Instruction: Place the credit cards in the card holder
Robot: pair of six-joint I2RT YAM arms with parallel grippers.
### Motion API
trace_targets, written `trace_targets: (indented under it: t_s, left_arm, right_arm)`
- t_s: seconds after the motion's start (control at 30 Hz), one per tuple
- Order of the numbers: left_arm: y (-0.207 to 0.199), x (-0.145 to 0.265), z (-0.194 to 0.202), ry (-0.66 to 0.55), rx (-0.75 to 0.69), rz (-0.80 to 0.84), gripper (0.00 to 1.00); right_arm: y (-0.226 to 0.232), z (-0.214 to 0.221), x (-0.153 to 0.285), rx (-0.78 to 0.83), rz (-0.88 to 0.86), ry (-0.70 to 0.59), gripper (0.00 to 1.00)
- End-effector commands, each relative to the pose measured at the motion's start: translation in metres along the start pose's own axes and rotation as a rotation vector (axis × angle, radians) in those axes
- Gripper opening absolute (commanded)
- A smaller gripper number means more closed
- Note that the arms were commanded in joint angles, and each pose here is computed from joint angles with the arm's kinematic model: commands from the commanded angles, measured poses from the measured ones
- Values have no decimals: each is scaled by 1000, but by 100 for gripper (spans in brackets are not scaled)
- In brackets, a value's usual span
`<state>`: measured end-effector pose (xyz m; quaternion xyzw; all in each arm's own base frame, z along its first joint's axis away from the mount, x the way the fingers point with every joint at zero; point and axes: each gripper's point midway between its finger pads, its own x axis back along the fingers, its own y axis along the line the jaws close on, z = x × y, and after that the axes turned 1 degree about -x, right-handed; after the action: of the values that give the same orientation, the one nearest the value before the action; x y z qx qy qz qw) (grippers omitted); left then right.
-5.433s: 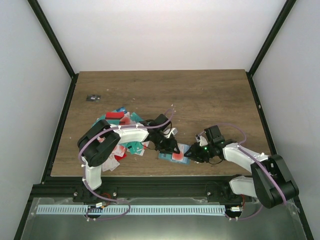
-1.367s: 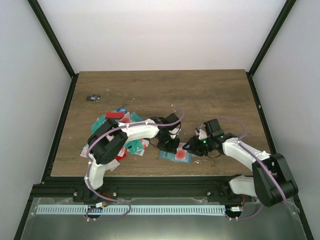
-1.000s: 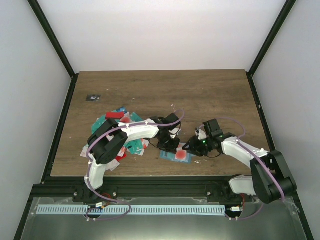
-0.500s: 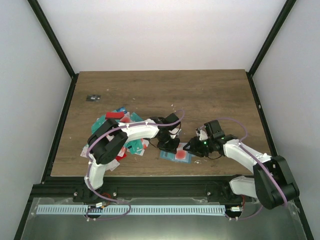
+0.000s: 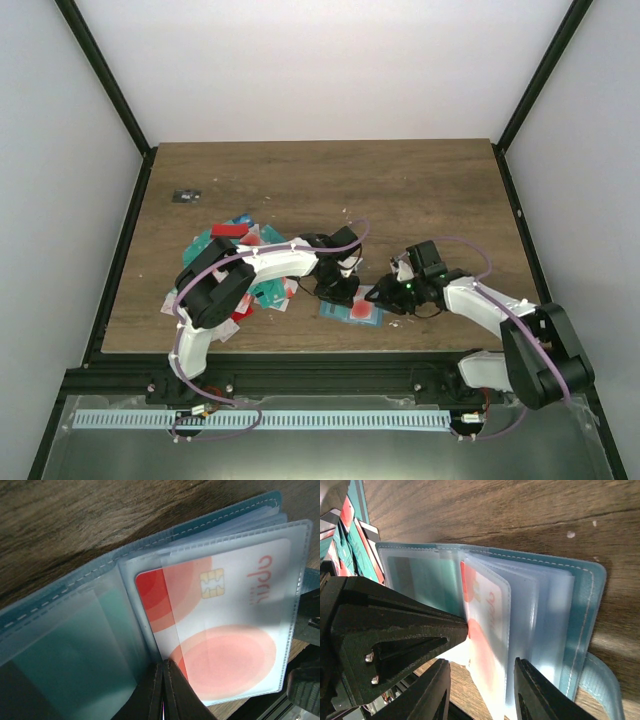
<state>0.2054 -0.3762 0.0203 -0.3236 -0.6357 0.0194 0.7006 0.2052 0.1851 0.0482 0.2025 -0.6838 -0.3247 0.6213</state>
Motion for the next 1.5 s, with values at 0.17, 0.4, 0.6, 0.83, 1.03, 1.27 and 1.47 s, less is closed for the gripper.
trace_targets:
  t_s: [0.17, 0.4, 0.6, 0.83, 1.03, 1.27, 1.47]
  left_arm:
    - [8, -10, 5, 41, 11, -13, 4]
    - [-2, 22, -12, -23, 6, -28, 4]
    - [9, 73, -22, -129, 56, -66, 7]
    - [63, 145, -7, -270, 186, -161, 14]
    - [108, 182, 29, -360, 319, -201, 20]
    - [144, 182, 73, -402, 467, -260, 52]
    - [173, 181, 101, -440, 599, -290, 72]
  right_arm:
    - [16, -8, -2, 39, -63, 5, 37]
    - [23, -9, -4, 44, -86, 23, 37]
    - [43, -15, -5, 62, -93, 46, 38]
    - [129, -4, -32, 209, -209, 171, 41]
    - [230, 2, -39, 413, -358, 206, 45]
    - [236, -13, -50, 421, -324, 158, 45]
    - [225, -24, -70, 388, -280, 142, 44]
